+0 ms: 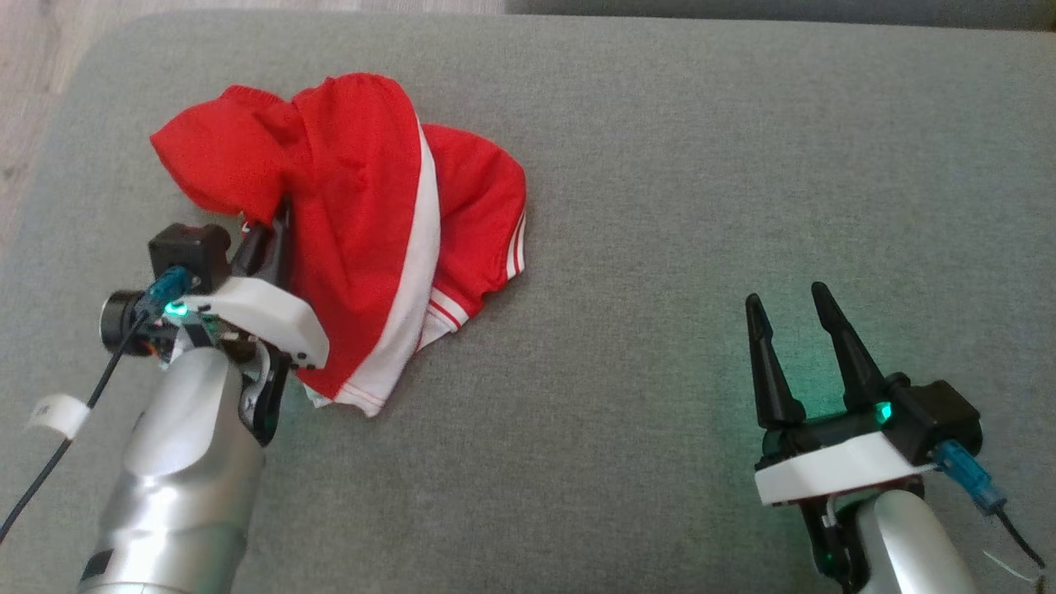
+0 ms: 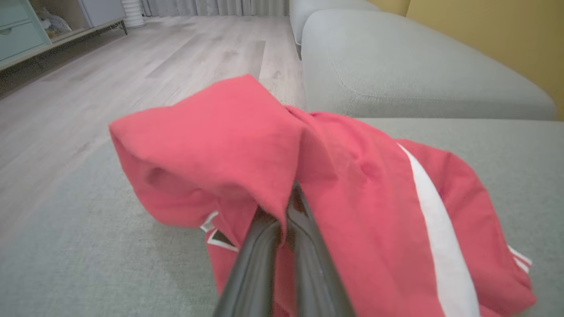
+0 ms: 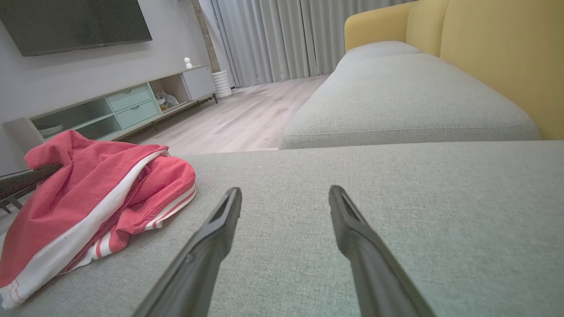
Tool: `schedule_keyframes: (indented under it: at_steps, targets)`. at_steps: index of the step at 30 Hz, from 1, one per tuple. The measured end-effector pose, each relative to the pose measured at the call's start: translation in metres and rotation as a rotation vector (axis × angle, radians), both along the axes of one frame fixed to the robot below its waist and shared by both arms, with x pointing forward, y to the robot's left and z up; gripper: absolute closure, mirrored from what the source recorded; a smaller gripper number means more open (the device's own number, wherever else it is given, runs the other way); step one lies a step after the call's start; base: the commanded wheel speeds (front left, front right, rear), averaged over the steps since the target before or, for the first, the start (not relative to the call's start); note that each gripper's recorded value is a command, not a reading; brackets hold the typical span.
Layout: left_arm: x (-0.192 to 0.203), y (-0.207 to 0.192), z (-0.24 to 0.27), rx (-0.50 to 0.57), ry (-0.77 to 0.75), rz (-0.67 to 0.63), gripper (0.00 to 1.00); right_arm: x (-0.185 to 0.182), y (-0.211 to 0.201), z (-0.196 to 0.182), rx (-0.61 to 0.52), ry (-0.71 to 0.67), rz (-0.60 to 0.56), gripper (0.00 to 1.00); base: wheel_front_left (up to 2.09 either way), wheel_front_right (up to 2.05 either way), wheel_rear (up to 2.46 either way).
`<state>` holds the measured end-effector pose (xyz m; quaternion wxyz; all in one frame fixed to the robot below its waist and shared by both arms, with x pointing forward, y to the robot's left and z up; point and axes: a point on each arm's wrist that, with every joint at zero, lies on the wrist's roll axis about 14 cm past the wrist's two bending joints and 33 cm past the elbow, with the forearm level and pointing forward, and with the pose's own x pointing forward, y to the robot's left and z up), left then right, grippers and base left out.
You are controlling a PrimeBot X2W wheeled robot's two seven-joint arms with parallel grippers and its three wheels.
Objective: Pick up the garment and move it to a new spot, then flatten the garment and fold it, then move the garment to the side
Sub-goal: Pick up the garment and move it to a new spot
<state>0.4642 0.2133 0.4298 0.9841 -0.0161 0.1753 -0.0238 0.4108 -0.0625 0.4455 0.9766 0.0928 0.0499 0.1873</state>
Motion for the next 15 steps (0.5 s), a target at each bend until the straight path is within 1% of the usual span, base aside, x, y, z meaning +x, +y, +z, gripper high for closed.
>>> schedule_keyframes:
  at_steps: [3,7,11,15]
  targets:
    - [0.007,-0.003,0.021,-0.006,-0.093,-0.006,1.00,-0.001,-0.002,0.005,0.000,-0.013,-0.005,0.00,0.00,0.00,0.00]
    - [0.015,-0.007,0.062,-0.007,-0.241,-0.022,1.00,-0.003,-0.006,0.016,0.005,-0.037,-0.019,0.00,0.00,0.00,0.00]
    - [0.019,-0.014,0.111,0.002,-0.389,-0.056,1.00,-0.007,-0.010,0.028,0.008,-0.068,-0.030,0.00,0.00,0.00,0.00]
    - [0.019,-0.034,0.167,-0.009,-0.536,-0.112,1.00,-0.012,-0.015,0.038,0.014,-0.090,-0.046,0.00,0.00,0.00,0.00]
